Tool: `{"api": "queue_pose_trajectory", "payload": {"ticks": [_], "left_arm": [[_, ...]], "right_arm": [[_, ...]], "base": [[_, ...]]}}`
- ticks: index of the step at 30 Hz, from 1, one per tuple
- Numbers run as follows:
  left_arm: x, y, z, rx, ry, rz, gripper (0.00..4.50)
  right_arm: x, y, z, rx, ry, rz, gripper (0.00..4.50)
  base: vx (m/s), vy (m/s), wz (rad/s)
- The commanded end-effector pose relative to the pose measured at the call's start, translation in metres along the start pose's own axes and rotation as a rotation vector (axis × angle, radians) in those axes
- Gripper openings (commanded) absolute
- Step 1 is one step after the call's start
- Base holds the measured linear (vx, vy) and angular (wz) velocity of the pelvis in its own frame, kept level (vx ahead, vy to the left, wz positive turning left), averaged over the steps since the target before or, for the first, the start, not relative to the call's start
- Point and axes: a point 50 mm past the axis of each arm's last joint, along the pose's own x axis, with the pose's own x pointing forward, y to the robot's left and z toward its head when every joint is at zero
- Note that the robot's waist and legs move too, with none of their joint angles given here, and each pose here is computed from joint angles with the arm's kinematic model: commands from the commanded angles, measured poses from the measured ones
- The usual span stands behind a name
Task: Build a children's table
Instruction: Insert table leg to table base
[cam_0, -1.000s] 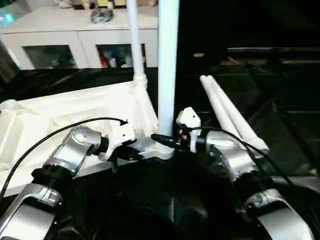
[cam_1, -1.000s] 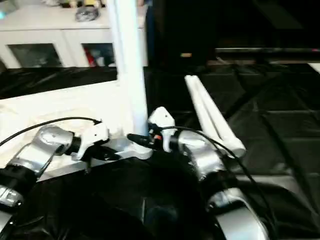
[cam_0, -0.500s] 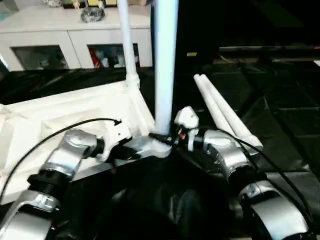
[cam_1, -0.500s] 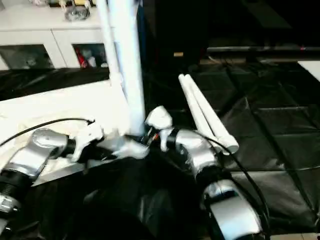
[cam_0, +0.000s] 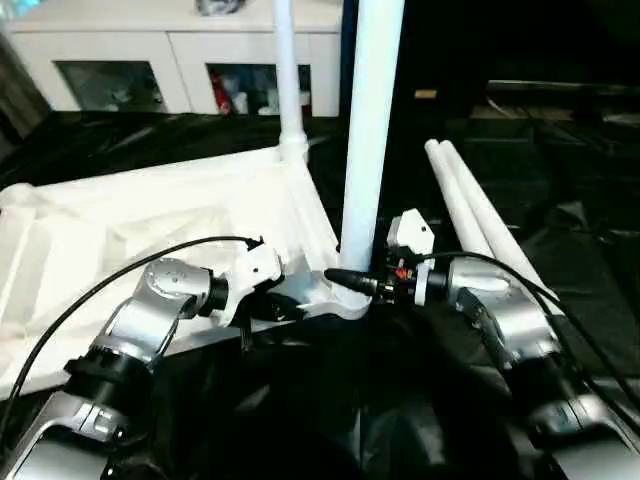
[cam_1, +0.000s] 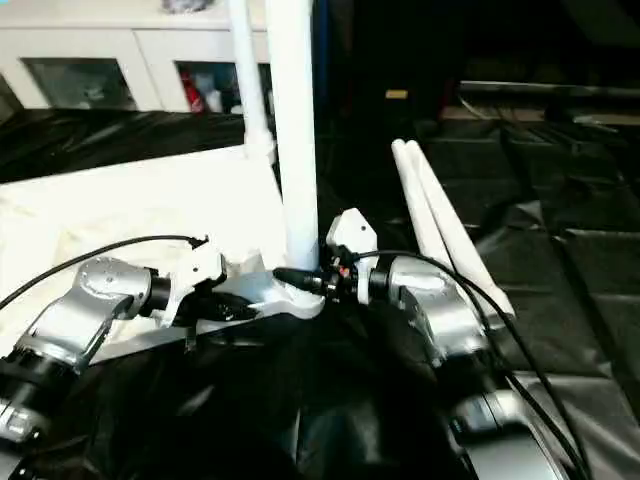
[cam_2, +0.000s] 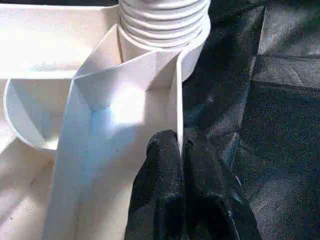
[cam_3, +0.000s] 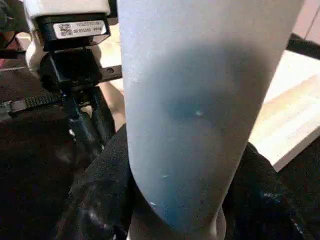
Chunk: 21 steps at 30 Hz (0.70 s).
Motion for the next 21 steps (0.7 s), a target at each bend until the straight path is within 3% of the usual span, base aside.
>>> {"api": "queue_pose_trajectory", "payload": {"ticks": [1,21], "left_arm": [[0.004,-0.005,0.014,0.055,-0.049,-0.058,0.00],[0.005,-0.002,0.014,0.070,-0.043,-0.036,0.00]], "right_arm": [[0.008,0.019,-0.034,0.099,0.162,0.067,1.89],[0.003,0.023,-0.045,0.086,0.209,0.035,1.89]], "base": [[0.000,0.000,0.00],[0.000,0.000,0.00]]}}
